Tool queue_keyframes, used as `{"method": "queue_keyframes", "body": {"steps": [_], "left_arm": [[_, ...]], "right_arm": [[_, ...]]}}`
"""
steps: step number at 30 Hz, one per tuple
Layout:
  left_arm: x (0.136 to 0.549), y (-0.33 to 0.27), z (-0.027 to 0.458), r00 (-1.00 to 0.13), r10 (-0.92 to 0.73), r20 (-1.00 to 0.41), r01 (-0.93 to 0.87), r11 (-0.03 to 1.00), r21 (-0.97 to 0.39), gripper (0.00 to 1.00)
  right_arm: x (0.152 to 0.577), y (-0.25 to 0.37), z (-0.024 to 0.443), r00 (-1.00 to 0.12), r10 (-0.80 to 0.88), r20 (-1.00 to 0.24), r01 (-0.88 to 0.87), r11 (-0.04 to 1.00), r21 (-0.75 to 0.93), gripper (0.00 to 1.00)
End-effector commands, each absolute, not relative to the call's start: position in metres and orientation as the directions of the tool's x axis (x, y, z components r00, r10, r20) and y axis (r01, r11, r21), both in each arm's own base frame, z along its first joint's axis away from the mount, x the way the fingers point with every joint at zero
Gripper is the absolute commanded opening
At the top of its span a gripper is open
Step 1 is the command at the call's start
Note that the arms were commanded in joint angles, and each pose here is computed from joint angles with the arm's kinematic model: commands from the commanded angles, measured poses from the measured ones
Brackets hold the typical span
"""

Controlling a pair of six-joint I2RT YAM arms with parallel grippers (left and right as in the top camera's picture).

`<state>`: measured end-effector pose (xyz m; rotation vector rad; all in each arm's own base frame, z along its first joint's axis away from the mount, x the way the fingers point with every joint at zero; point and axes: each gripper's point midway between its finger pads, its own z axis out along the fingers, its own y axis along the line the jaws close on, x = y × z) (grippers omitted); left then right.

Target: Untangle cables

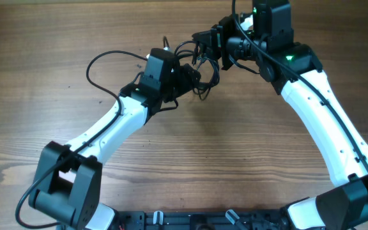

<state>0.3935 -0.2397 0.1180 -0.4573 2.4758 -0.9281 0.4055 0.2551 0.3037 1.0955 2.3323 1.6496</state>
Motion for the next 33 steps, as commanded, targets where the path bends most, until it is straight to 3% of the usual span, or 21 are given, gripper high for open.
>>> {"method": "queue_keyframes", "body": {"steps": [1, 4, 5, 9, 10, 13, 17, 23, 25, 27, 29, 31, 33], "left_arm": [[0.403, -0.234, 0.114, -0.812, -0.492, -0.313, -0.178, 0.721, -0.670, 0.65], [0.405, -0.232, 0.115, -0.804, -0.499, -0.324, -0.181, 0.724, -0.666, 0.60], [0.406, -0.233, 0.116, -0.803, -0.500, -0.326, -0.179, 0.723, -0.668, 0.53], [0.405, -0.233, 0.115, -0.804, -0.499, -0.324, -0.180, 0.723, -0.667, 0.09], [0.404, -0.233, 0.114, -0.808, -0.496, -0.317, -0.183, 0.724, -0.665, 0.04], [0.390, -0.236, 0.106, -0.845, -0.467, -0.259, -0.198, 0.725, -0.659, 0.04], [0.360, -0.242, 0.093, -0.922, -0.351, -0.165, -0.170, 0.747, -0.643, 0.04], [0.313, -0.239, 0.094, -0.990, -0.139, 0.019, -0.111, 0.691, -0.714, 0.04], [0.308, -0.240, 0.108, -0.995, -0.085, 0.058, -0.098, 0.612, -0.785, 0.04], [0.304, -0.239, 0.133, -0.994, -0.033, 0.108, -0.111, 0.473, -0.874, 0.04], [0.304, -0.234, 0.149, -0.991, -0.012, 0.137, -0.131, 0.382, -0.915, 0.04], [0.306, -0.225, 0.163, -0.988, -0.001, 0.156, -0.149, 0.300, -0.942, 0.04], [0.311, -0.216, 0.172, -0.987, -0.007, 0.158, -0.155, 0.251, -0.956, 0.04]], "right_arm": [[0.400, 0.262, 0.309, -0.778, 0.541, 0.319, 0.475, 0.174, 0.863, 0.04], [0.399, 0.263, 0.310, -0.784, 0.530, 0.323, 0.473, 0.172, 0.864, 0.04], [0.398, 0.264, 0.311, -0.786, 0.526, 0.324, 0.472, 0.173, 0.864, 0.04], [0.398, 0.264, 0.311, -0.789, 0.521, 0.326, 0.471, 0.173, 0.865, 0.04], [0.398, 0.263, 0.310, -0.786, 0.527, 0.324, 0.472, 0.173, 0.865, 0.04], [0.407, 0.258, 0.307, -0.763, 0.574, 0.295, 0.468, 0.176, 0.866, 0.04], [0.430, 0.235, 0.296, -0.691, 0.708, 0.147, 0.426, 0.235, 0.874, 0.04], [0.458, 0.158, 0.266, -0.444, 0.864, -0.239, 0.461, 0.448, 0.766, 0.06], [0.460, 0.143, 0.263, -0.425, 0.837, -0.346, 0.458, 0.528, 0.715, 0.24], [0.460, 0.141, 0.263, -0.479, 0.752, -0.453, 0.400, 0.646, 0.650, 0.57], [0.458, 0.143, 0.262, -0.549, 0.634, -0.545, 0.311, 0.760, 0.570, 0.76], [0.455, 0.152, 0.260, -0.629, 0.479, -0.612, 0.179, 0.856, 0.485, 0.86], [0.451, 0.153, 0.256, -0.664, 0.368, -0.651, 0.102, 0.907, 0.409, 0.87]]}}
